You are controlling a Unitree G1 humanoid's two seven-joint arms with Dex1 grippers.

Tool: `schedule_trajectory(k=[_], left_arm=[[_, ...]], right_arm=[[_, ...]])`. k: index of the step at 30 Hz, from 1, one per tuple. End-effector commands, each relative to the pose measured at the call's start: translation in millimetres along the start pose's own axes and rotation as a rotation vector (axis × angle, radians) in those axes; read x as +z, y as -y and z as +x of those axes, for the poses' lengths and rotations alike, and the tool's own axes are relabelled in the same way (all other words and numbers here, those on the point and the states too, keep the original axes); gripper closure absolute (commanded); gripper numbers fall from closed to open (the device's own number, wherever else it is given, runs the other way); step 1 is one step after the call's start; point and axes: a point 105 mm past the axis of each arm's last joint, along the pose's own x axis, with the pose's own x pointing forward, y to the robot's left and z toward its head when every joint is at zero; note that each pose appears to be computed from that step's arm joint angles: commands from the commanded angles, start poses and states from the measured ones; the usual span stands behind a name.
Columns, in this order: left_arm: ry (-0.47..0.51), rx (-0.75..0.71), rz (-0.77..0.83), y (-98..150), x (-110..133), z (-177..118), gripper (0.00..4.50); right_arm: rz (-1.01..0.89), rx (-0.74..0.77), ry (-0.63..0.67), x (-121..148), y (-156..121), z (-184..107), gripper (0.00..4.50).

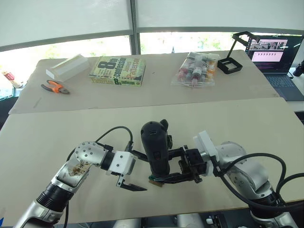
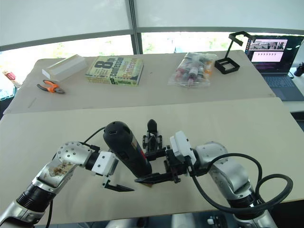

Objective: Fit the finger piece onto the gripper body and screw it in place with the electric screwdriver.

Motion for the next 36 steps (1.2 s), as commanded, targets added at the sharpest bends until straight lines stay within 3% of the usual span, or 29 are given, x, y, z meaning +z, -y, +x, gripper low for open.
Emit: schedule_trajectory(k=[1,36], left_arm=[[0.017,0.007,0.041,-2.0,7.1,-0.1,0.0],[0.018,0.012,0.044,-2.4,7.2,0.5,0.0]], right_arm=[[-0.065,0.01,0.028,11.4,-0.6,-1.1,2.61],[-0.07,0.007,0.025,12.4,0.2,0.8,2.61]])
